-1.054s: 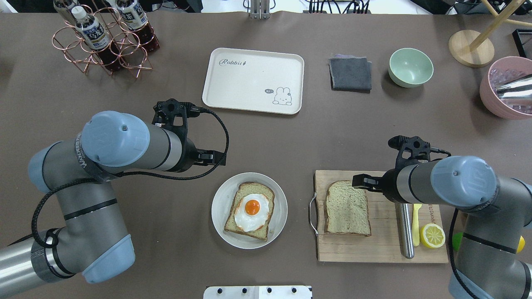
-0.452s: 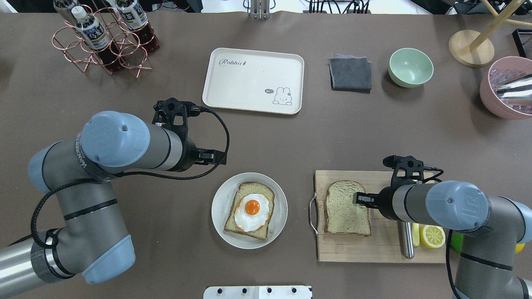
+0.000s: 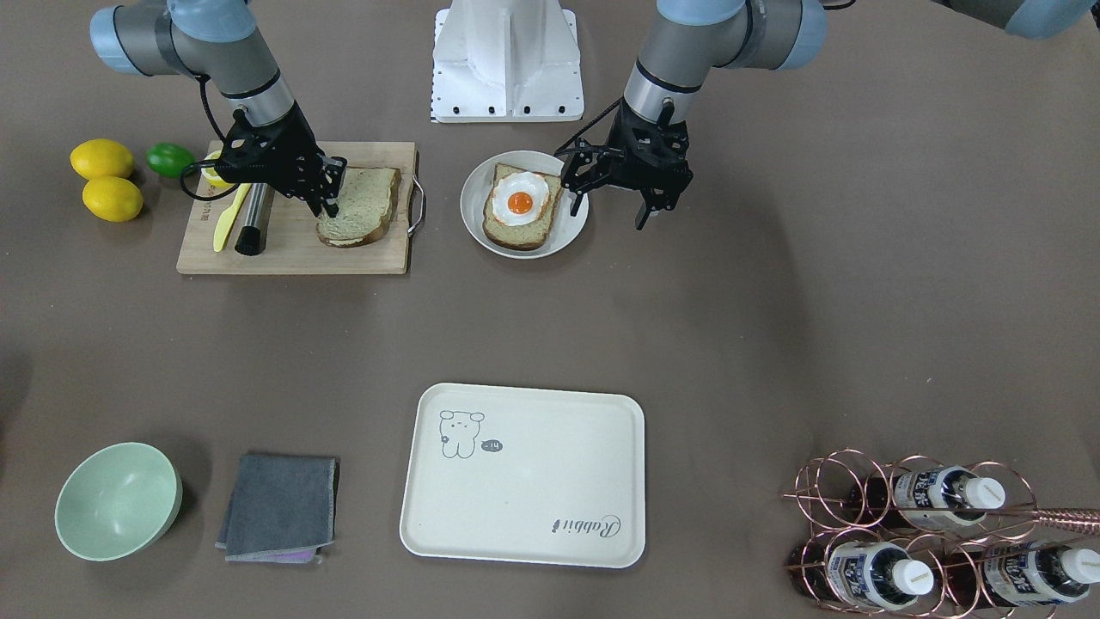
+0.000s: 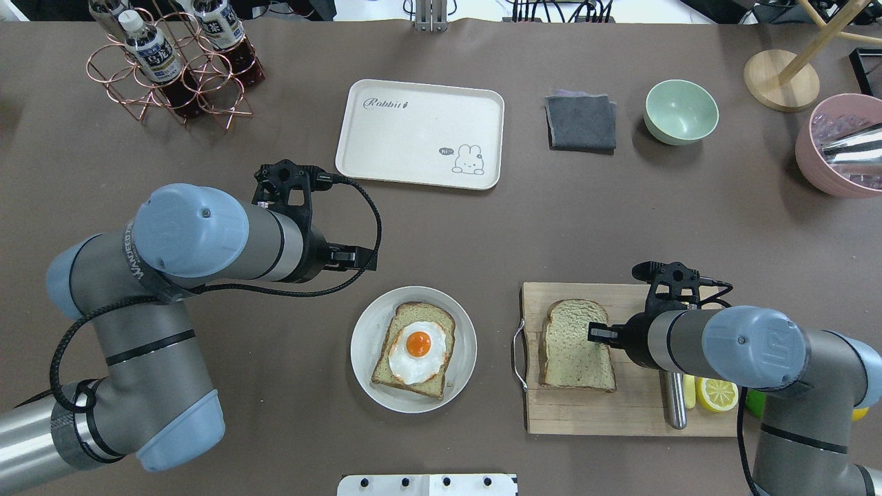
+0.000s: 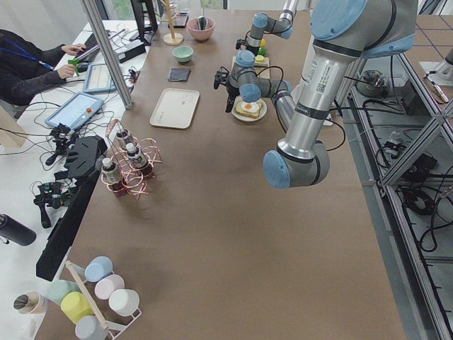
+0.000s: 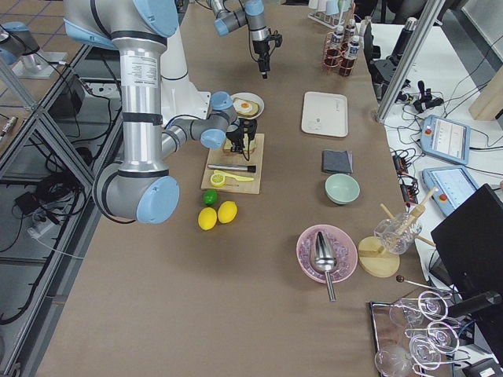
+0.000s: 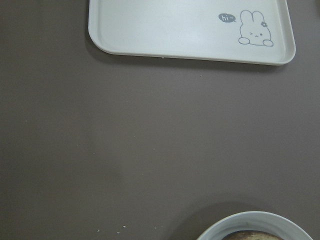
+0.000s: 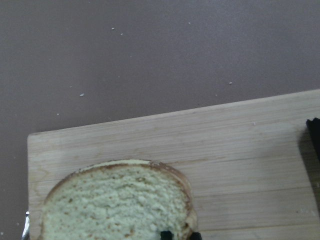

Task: Make sandwich and place on tray
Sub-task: 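Grasp the bread slice with the right gripper and lift it, then carry the bread slice over the egg toast and lower it on top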

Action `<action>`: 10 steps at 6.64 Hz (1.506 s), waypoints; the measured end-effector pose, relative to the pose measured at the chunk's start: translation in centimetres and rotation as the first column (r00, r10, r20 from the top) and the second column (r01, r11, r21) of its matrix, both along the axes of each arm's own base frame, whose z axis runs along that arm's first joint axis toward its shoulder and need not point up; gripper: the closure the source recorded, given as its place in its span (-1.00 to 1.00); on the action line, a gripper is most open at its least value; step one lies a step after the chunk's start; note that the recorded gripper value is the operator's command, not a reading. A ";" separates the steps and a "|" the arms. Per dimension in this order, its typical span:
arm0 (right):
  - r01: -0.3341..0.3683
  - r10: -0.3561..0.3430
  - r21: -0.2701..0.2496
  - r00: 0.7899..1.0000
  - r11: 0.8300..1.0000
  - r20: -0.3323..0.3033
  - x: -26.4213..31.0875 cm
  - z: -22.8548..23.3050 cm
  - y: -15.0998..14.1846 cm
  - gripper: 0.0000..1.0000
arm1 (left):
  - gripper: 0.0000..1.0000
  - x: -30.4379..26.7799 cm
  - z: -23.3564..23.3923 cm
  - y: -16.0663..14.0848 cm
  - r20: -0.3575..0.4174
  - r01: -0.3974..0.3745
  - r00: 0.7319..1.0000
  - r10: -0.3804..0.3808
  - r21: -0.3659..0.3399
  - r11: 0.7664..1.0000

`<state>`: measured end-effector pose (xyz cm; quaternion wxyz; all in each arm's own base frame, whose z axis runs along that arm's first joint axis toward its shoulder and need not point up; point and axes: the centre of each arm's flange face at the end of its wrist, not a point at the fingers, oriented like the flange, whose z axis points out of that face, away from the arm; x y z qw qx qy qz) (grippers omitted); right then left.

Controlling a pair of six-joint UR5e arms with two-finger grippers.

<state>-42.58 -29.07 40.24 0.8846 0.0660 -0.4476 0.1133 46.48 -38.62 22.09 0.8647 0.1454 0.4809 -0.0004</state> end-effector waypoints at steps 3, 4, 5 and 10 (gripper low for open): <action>-0.008 0.008 0.003 1.000 1.000 0.030 1.2 -1.5 -0.9 1.00 | -0.95 0.0 -0.1 0.0 -0.003 0.000 1.000 0.000 0.001 1.000; -0.011 0.012 -0.007 0.998 1.000 0.054 2.4 -2.4 -1.9 1.00 | -0.95 -0.1 -0.3 0.1 -0.007 -0.001 1.000 0.001 0.002 1.000; -0.012 0.013 -0.015 0.997 1.000 0.076 3.1 -3.2 -2.8 1.00 | -0.95 -0.2 -0.5 0.2 -0.011 -0.003 1.000 0.003 0.004 1.000; 0.034 -0.039 0.028 0.979 0.999 0.202 -1.2 -11.8 -3.1 1.00 | -0.96 -1.6 0.1 0.2 -0.007 -0.010 1.000 0.010 0.018 1.000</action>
